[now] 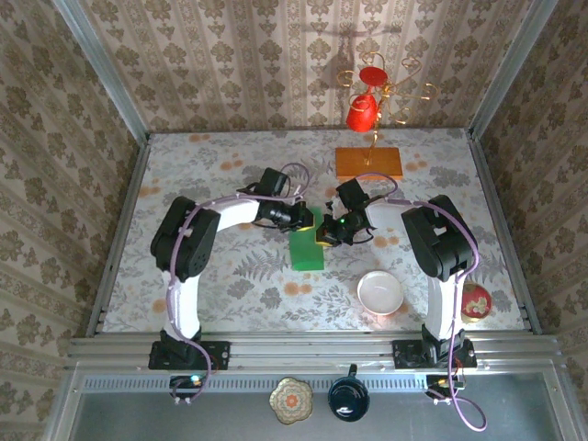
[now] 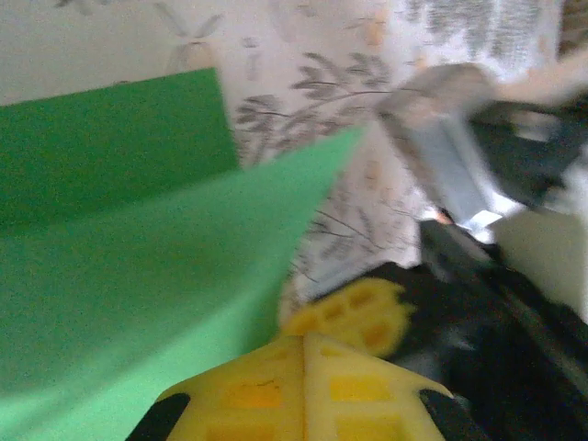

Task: Fold a paper plane with a square sheet of paper (pick it up from the middle)
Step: First fold the square sheet of paper in half at the center of the table.

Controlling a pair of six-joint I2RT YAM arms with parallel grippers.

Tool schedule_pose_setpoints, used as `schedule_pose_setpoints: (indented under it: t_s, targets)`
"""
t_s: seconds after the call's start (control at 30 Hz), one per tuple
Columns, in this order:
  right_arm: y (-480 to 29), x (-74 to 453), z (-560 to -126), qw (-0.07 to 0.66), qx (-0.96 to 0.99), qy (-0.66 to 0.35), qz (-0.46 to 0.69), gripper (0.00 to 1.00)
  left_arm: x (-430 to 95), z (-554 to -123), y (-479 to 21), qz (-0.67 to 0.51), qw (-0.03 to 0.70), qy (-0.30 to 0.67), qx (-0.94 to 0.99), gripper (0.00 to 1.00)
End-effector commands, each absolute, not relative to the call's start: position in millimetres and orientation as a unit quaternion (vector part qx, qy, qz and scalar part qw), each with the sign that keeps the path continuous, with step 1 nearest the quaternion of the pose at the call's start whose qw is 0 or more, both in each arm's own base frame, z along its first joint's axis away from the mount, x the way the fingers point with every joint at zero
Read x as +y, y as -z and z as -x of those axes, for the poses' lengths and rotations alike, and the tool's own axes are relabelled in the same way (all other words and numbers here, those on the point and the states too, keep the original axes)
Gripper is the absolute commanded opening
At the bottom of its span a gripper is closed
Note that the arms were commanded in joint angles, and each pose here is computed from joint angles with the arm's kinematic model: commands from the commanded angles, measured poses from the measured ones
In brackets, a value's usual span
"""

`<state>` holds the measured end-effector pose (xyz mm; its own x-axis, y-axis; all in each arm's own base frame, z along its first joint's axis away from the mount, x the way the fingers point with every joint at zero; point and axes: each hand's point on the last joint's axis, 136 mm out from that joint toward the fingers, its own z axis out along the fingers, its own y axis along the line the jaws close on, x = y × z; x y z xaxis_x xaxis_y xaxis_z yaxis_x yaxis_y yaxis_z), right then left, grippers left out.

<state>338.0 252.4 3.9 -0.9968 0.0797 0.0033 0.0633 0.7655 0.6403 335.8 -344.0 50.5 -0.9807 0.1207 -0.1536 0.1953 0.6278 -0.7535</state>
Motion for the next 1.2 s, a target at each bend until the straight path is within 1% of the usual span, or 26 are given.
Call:
schedule_pose_setpoints:
  t_s: [0.0,0.1,0.2,0.33,0.43,0.57,0.67,0.77,0.87,1.0,1.07,1.1,1.17]
  targets:
    - [86.9,167.3,-255.0,-0.122,0.978,-0.125,-0.115,0.04,-325.5,-352.0,-28.5,-0.051,0.037,0.402,0.913,0.08]
    - [88.0,163.9,-254.2,-0.122,0.978,-0.122,-0.117,0.04,-302.9,-362.1,-15.5,-0.027,0.04,0.392,0.919,0.08]
    - [89.2,161.6,-252.9,-0.123,0.978,-0.119,-0.118,0.04,-265.8,-375.8,-5.2,0.003,0.048,0.373,0.927,0.08]
    - [90.3,160.6,-252.7,-0.123,0.978,-0.118,-0.119,0.04,-229.5,-388.3,-4.8,0.032,0.059,0.366,0.928,0.08]
    - [88.7,161.8,-254.6,-0.12,0.978,-0.121,-0.119,0.04,-237.4,-392.5,-32.6,0.007,0.08,0.387,0.918,0.08]
    - [88.3,163.0,-255.6,-0.12,0.978,-0.124,-0.119,0.05,-279.2,-378.8,-68.1,-0.052,0.093,0.409,0.906,0.08]
    - [89.1,162.6,-254.4,-0.121,0.977,-0.124,-0.121,0.05,-306.9,-368.9,-70.0,-0.063,0.089,0.418,0.902,0.08]
    - [89.8,162.4,-253.2,-0.123,0.977,-0.124,-0.121,0.04,-325.7,-363.0,-57.4,-0.062,0.073,0.422,0.902,0.08]
    - [89.4,162.5,-253.4,-0.122,0.977,-0.124,-0.121,0.04,-326.6,-366.6,-41.9,-0.051,0.059,0.411,0.908,0.08]
    - [89.2,162.6,-254.6,-0.12,0.978,-0.124,-0.12,0.05,-312.8,-379.5,-25.8,-0.038,0.058,0.39,0.918,0.08]
    - [89.5,162.8,-255.2,-0.119,0.978,-0.124,-0.12,0.04,-302.0,-387.5,-13.2,-0.025,0.062,0.368,0.927,0.08]
    - [89.9,162.6,-254.6,-0.12,0.978,-0.124,-0.12,0.05,-284.7,-399.8,-6.9,-0.002,0.067,0.358,0.931,0.08]
    - [90.0,162.5,-255.6,-0.119,0.978,-0.123,-0.12,0.05,-268.1,-411.1,0.9,0.02,0.07,0.348,0.935,0.08]
